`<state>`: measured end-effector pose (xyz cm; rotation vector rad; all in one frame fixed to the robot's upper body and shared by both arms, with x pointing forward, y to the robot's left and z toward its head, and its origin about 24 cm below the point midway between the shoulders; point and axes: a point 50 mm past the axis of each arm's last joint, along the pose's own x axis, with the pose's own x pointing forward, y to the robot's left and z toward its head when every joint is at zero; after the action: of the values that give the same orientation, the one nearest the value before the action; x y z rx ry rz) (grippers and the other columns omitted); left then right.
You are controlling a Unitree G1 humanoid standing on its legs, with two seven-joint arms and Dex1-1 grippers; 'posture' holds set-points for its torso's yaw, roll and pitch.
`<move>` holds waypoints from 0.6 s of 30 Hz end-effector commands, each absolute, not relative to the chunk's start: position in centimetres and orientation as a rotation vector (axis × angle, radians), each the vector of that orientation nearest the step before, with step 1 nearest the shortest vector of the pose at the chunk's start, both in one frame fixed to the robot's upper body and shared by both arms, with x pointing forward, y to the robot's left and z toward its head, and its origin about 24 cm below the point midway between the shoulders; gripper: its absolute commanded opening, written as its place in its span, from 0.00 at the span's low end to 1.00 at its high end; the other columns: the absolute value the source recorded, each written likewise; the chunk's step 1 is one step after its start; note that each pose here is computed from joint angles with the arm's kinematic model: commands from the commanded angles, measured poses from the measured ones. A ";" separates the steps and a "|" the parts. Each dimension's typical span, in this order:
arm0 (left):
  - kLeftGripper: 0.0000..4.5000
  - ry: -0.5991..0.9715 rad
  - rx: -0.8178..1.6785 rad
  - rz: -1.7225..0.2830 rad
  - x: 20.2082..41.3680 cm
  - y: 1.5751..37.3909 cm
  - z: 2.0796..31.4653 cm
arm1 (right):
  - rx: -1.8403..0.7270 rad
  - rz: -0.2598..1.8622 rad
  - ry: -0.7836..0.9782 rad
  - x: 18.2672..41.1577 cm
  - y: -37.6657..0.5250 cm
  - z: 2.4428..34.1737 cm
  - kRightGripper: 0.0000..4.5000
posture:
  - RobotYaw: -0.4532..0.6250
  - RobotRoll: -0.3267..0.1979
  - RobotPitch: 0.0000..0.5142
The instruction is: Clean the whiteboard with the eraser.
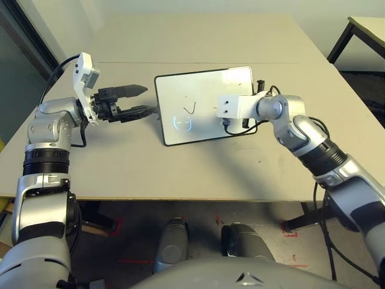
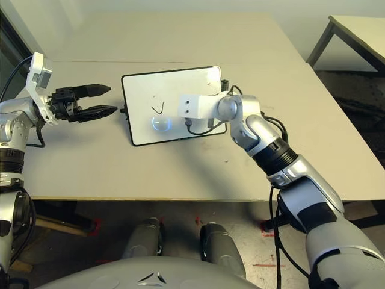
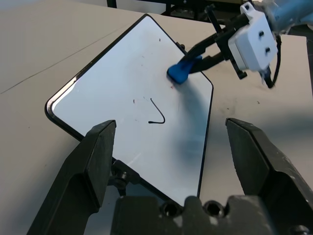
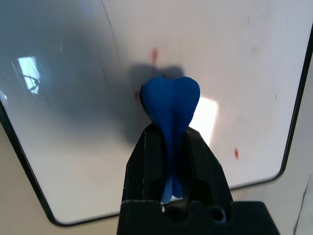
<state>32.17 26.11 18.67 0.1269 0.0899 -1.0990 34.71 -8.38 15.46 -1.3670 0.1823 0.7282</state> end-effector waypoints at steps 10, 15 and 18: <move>1.00 0.090 0.139 -1.093 32.3 26.1 18.8 | -1.427 0.745 0.169 34.9 -7.6 15.1 0.07 | 0.68 0.62 0.07; 1.00 0.090 0.142 -1.093 32.4 26.1 18.9 | -1.461 0.712 0.214 35.4 -9.2 14.7 0.07 | 0.68 0.62 0.07; 1.00 0.090 0.143 -1.096 32.4 26.0 19.0 | -1.468 0.700 0.229 35.5 -9.8 14.6 0.07 | 0.67 0.62 0.07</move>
<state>32.22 26.10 18.73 0.1281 0.0877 -1.0936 35.22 -8.68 15.30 -1.4622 0.1737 0.7226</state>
